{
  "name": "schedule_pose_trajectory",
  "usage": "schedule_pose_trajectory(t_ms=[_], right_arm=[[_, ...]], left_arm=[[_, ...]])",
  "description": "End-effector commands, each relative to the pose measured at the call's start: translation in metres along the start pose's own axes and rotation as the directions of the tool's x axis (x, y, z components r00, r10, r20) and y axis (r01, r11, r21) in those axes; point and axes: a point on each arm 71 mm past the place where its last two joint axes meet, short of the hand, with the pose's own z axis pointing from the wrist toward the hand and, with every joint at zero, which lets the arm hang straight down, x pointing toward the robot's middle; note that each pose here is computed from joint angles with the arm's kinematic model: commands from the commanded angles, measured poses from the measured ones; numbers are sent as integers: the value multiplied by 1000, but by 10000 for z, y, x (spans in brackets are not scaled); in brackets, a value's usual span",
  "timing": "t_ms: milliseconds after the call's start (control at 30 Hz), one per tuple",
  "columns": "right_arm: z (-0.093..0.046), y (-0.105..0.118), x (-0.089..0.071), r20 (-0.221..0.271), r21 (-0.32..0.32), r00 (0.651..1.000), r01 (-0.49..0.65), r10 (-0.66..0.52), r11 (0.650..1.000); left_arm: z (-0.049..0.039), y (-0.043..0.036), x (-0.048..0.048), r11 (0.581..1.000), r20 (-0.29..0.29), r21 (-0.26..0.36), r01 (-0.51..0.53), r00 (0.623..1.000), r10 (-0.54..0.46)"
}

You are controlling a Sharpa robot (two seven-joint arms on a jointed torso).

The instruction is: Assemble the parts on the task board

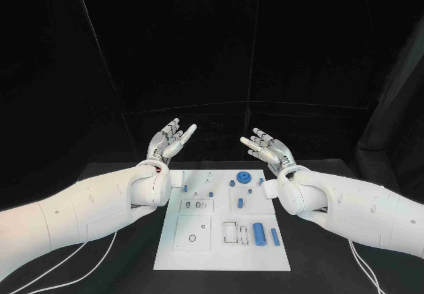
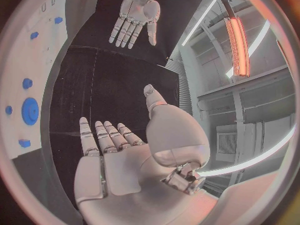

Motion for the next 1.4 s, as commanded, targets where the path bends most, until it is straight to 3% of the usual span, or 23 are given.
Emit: schedule_pose_trajectory(t_ms=[33,233,267,567,767,900,1000,1100,1400], right_arm=[[47,-3,119,-201,10,978,51,-48,999],[90,-7,134,-244,14,967,73,-67,997],[73,-6,-38,-187,2,978,93,-91,996],[81,37,-173,-101,-78,977,178,-185,981],[62,78,-245,-87,-129,958,260,-272,957],[94,156,-303,-108,-162,922,353,-372,921],[135,247,-335,-130,-195,867,453,-481,870],[178,347,-346,-145,-235,783,567,-605,790],[307,524,-262,-137,-304,408,850,-903,430]], left_arm=[[26,-45,36,997,-59,45,63,996,-60],[26,-45,36,997,-59,45,63,996,-60],[20,-36,-46,998,-49,41,58,997,-56],[-18,-63,-128,996,-65,53,70,996,-66],[-56,-116,-250,994,-84,85,71,994,-64],[-98,-143,-319,994,-104,87,64,993,-55],[-151,-170,-334,995,-133,83,63,990,-52],[-231,-207,-329,995,-170,77,65,984,-51],[-470,-314,-202,993,-263,54,105,961,-87]])
